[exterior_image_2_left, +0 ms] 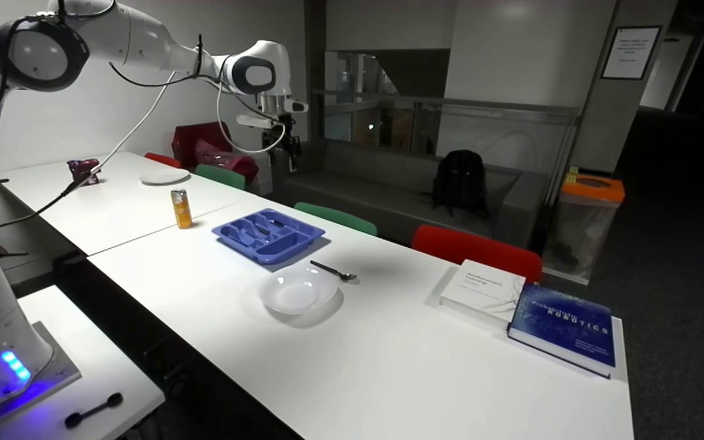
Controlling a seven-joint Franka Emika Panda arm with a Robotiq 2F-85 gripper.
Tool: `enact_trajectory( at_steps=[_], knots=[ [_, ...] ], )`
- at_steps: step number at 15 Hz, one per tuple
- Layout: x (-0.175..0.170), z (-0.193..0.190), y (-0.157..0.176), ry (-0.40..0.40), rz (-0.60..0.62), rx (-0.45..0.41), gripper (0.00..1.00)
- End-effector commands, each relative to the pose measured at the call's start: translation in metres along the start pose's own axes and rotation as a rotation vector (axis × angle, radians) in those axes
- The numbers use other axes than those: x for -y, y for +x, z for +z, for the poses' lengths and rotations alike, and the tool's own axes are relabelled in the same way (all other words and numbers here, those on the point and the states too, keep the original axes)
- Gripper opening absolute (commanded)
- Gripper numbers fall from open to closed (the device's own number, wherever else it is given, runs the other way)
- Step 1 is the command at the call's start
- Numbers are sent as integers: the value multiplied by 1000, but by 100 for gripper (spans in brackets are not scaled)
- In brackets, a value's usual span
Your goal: Pick up the spoon from the table and put it in the blue plate.
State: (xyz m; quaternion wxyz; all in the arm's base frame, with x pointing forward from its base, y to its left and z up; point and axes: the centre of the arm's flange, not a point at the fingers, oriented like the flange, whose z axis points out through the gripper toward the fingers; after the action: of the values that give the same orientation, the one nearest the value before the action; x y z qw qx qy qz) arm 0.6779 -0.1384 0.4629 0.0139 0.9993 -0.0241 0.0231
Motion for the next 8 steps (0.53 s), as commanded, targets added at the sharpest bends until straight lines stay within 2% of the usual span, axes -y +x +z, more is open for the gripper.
enact_trajectory(
  at_steps=[1, 3, 4, 6, 8],
  knots=[
    [11, -2, -1, 10, 20, -21, 100],
    [11, 2, 13, 32, 31, -21, 100],
    [-1, 8, 22, 41, 65, -32, 100],
    [-36, 27, 35, 94, 190, -17, 100],
    [-75, 54, 33, 118, 293, -2, 100]
  ],
)
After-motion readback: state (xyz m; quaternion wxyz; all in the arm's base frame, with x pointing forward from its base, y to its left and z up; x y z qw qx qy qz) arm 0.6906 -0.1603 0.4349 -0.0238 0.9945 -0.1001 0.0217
